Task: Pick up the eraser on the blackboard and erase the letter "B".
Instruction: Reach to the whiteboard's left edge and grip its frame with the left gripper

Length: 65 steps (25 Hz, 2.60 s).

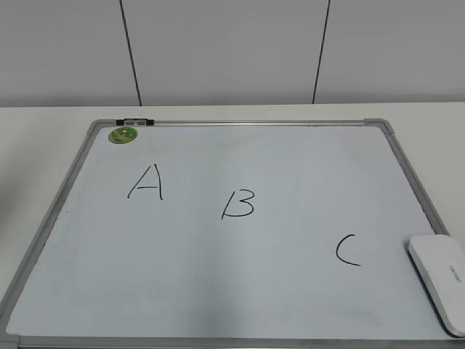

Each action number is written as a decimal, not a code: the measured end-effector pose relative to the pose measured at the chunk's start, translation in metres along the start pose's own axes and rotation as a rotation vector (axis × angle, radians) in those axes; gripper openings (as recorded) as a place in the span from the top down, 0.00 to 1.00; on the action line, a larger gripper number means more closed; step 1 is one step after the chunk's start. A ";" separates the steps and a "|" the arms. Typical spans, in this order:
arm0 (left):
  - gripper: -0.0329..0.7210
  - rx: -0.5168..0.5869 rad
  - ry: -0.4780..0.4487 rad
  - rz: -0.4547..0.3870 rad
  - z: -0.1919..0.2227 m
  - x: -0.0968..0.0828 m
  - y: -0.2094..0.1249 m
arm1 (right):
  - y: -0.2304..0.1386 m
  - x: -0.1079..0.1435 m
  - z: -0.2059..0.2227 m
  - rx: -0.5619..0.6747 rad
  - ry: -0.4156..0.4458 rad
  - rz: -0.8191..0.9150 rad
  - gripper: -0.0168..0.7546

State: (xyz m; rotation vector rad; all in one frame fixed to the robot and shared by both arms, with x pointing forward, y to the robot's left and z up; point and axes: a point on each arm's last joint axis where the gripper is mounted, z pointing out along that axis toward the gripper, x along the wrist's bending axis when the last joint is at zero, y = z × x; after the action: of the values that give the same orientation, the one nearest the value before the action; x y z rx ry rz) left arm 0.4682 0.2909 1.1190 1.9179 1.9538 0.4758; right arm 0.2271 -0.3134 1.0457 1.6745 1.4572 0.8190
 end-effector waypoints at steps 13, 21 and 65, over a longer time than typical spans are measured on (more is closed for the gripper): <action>0.64 0.134 -0.009 -0.006 0.067 -0.006 0.056 | 0.000 0.000 0.000 0.000 0.000 0.000 0.26; 0.64 0.230 -0.015 0.007 0.119 -0.009 0.072 | 0.000 0.000 0.000 0.000 0.000 0.000 0.26; 0.93 0.451 -0.063 0.004 0.290 -0.017 0.083 | 0.001 0.000 -0.001 -0.005 0.001 0.000 0.26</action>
State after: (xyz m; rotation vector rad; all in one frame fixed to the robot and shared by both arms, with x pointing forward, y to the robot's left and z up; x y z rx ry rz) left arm 0.6800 0.2721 0.9038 2.1630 2.1514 -0.0340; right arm 0.2269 -0.3134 1.0465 1.6713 1.4544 0.8225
